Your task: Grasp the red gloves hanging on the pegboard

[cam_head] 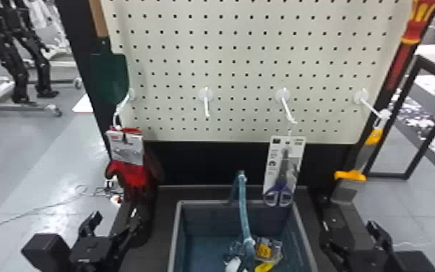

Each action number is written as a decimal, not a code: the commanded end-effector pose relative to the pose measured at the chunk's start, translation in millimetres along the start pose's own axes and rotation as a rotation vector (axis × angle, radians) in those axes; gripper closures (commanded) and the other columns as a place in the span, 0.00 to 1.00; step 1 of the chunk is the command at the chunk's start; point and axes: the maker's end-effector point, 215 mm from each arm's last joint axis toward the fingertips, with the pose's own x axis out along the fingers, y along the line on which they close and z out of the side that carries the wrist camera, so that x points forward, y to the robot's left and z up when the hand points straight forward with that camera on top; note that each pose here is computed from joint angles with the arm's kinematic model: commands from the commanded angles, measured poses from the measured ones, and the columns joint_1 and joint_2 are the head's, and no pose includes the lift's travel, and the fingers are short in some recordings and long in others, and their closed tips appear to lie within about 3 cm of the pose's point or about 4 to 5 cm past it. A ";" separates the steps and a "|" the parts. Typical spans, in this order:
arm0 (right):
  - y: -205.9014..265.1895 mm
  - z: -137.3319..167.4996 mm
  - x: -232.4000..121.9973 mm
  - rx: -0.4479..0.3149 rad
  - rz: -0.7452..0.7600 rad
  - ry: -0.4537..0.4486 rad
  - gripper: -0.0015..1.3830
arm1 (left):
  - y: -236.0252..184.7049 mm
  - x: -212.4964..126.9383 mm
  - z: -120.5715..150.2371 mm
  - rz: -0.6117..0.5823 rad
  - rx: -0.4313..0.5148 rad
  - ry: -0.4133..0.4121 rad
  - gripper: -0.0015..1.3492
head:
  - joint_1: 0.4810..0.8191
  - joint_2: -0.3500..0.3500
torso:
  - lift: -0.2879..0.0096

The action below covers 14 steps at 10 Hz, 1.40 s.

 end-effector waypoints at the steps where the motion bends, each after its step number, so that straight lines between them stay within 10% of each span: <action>1: -2.6 -1.5 0.2 -0.002 -0.013 0.006 0.19 | 4.1 -1.8 3.6 0.018 0.045 -0.014 0.22 | 0.20 0.50 | 0.63; 7: -5.6 -0.1 1.1 -0.001 -0.026 0.014 0.19 | 13.6 -4.1 6.1 0.031 0.047 -0.026 0.22 | 0.20 0.50 | 0.63; 11: -4.8 -0.7 0.6 0.002 -0.025 0.015 0.19 | 97.7 18.2 85.8 -0.190 0.111 -0.081 0.22 | 0.20 0.50 | 0.63; 14: -3.5 0.3 1.4 0.000 -0.021 0.013 0.19 | 84.5 48.4 91.2 -0.366 0.106 -0.026 0.22 | 0.20 0.50 | 0.63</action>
